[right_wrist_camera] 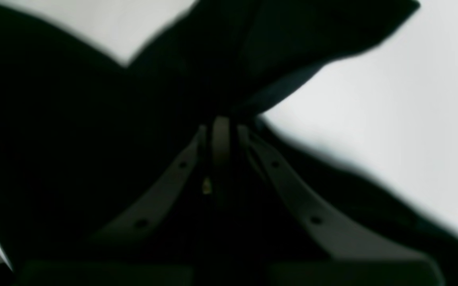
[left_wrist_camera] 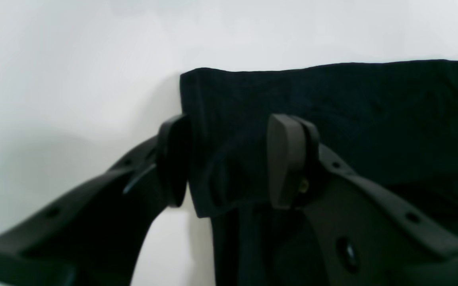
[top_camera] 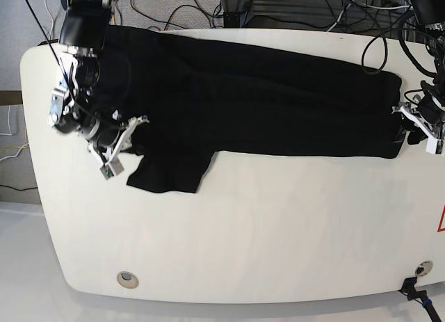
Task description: Fold the T-shirt properly
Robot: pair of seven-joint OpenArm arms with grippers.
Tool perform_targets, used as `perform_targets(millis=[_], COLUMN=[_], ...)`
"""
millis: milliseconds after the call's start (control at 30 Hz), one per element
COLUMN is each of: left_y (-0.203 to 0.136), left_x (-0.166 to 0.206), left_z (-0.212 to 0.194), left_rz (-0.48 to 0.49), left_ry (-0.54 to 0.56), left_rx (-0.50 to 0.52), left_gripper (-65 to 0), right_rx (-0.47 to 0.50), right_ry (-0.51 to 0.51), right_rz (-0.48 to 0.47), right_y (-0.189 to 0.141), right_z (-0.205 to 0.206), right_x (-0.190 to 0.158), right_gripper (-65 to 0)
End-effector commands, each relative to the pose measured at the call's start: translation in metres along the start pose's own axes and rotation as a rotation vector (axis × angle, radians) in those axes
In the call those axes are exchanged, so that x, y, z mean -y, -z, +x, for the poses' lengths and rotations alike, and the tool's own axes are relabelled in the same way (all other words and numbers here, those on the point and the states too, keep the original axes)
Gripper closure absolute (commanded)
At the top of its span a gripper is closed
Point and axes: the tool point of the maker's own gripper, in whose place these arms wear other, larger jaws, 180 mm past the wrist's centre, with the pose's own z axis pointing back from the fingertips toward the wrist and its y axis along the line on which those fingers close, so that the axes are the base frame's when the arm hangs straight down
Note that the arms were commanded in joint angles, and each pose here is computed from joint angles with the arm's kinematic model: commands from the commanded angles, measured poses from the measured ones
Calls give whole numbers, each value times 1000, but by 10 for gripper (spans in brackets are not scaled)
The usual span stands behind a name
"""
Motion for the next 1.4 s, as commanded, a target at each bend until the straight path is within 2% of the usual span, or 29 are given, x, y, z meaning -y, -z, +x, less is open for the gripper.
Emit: perform_targets(millis=[0,167,200,833,1167,1233,1267,1367], left_y=[-5,-5,-5,-4,-3,-2,-2,-3], left_x=[-5,-5,-4,-1,0,1,1,-1], left_z=[21,21,16,19,20,14,13,12], left_rz=[4,4,0,-13,-15,-15,-17,-10], left_ry=[24,27,23,38,41,42,43,43], left_rx=[52,51,27,35,33,8,6,-2], left_gripper=[-289,-286,-282,-285,-283,-290,-293,-295], right_rx=[27,-7,6,17,-22,1,7,11], right_ry=[-47,-93,-90,-220,-196,-210,-210,-208], right_rz=[10,26,17,59,70,55,53,52], right_y=[-12,-25,-23,-65,-72,-70,-70,-69], right_z=[4,-18,-13,-28,-47,-36,-34,-31], right_x=[-12,-37,-33,-98,-106,-101,-100,-98], right_gripper=[0,0,0,0,0,0,-10,-105])
